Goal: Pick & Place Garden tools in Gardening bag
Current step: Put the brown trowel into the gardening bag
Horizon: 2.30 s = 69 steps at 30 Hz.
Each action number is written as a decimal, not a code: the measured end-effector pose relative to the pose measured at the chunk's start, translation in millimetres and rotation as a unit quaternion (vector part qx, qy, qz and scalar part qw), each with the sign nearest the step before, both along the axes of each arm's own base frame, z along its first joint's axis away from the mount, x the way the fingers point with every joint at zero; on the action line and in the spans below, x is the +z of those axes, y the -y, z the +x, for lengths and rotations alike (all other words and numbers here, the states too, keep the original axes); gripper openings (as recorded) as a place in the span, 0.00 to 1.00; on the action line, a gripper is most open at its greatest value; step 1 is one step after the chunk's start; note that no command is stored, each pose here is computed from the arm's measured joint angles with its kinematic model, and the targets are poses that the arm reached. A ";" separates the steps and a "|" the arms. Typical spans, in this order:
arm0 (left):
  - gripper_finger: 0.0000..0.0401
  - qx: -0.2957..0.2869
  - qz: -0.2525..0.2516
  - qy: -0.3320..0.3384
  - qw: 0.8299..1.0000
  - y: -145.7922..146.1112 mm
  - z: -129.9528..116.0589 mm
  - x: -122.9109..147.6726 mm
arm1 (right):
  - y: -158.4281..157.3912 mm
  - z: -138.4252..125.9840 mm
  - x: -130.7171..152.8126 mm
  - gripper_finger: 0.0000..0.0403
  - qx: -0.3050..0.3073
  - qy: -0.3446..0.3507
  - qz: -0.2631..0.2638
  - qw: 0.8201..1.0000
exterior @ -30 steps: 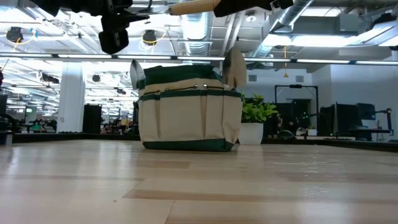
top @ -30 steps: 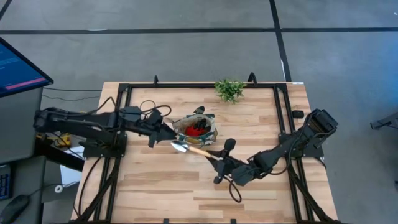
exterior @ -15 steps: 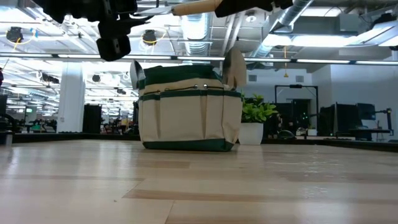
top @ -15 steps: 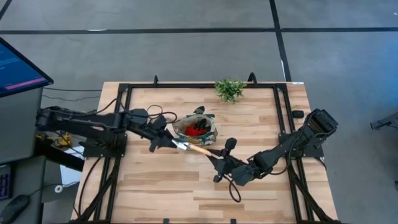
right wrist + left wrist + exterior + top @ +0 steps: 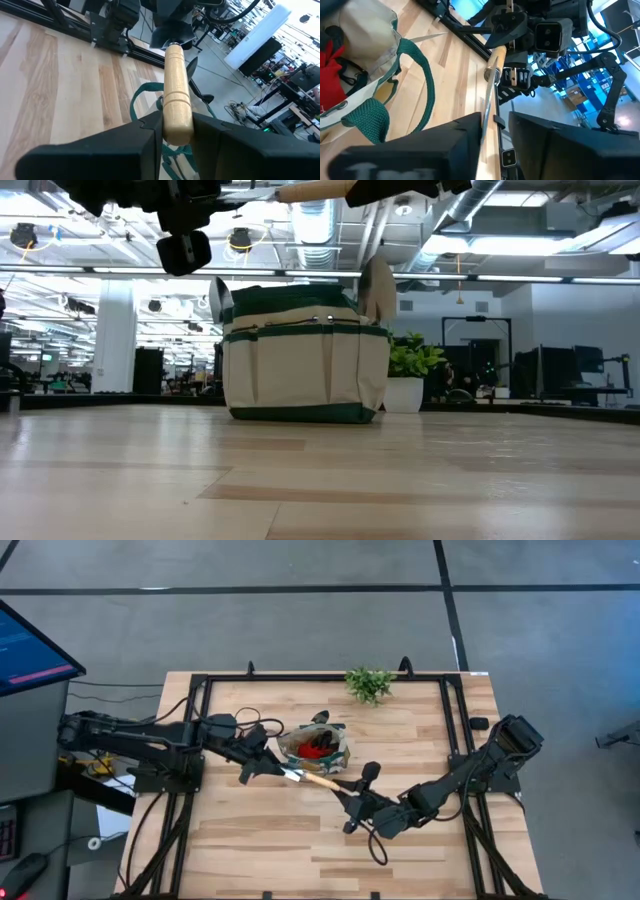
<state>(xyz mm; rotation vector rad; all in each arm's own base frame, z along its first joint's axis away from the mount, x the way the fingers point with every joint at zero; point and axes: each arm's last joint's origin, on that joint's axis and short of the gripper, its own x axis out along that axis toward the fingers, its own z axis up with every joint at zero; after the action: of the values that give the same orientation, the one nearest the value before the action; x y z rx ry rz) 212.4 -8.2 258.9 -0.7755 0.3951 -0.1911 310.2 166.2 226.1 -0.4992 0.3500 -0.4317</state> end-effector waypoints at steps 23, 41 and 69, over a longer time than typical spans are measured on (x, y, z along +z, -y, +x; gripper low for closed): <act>0.00 -0.008 0.028 0.037 0.999 -0.5 -5.9 9.0 | -3.7 -2.2 -0.9 0.42 0.006 -0.003 -0.002 1.000; 0.00 0.026 0.166 -0.029 0.985 -5.2 -25.9 50.5 | 9.0 -46.4 29.1 0.40 -0.035 0.012 0.124 0.992; 0.00 -0.047 0.353 -0.221 0.908 -0.5 11.2 76.3 | 25.0 -68.5 14.1 0.01 -0.067 -0.099 0.214 0.970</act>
<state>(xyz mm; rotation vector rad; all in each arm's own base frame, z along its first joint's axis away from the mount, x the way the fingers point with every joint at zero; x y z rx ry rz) 223.6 -7.7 335.2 -0.0690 0.8748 0.0495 241.7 141.2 240.2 -0.0956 0.6552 -0.4235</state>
